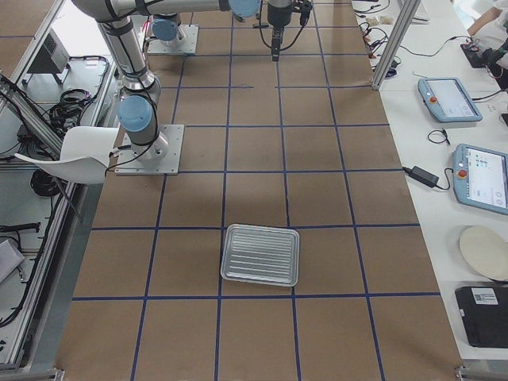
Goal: Place bearing gear from tray to pile
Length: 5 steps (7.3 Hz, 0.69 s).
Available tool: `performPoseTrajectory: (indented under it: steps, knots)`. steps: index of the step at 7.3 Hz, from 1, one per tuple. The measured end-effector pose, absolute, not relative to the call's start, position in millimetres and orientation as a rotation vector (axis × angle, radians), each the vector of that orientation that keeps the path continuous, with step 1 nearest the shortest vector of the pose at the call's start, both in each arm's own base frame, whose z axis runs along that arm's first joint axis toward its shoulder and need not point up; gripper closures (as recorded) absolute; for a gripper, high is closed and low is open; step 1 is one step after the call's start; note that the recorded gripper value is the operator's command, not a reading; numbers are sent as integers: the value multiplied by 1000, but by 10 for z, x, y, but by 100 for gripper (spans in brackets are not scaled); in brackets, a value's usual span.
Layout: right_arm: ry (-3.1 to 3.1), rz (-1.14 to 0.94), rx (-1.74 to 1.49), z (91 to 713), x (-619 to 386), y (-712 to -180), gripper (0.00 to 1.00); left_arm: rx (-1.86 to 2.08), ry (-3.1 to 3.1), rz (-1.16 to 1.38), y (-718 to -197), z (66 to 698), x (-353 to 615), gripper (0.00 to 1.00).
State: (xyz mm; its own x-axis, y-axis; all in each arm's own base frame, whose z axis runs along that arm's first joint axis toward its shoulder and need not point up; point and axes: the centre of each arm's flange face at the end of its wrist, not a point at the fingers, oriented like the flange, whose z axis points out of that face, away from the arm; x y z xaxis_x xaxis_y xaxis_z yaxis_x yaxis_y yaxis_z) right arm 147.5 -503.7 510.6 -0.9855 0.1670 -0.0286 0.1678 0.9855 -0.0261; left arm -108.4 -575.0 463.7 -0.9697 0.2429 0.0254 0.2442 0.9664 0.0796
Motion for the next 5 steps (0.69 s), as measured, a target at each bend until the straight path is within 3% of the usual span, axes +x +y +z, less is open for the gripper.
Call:
performPoseTrajectory:
  steps: [5]
  knots:
    - [3105,-47,264,5107,1467,-5041,0,-381,-3096,-125,-4969,4762,-1371,0]
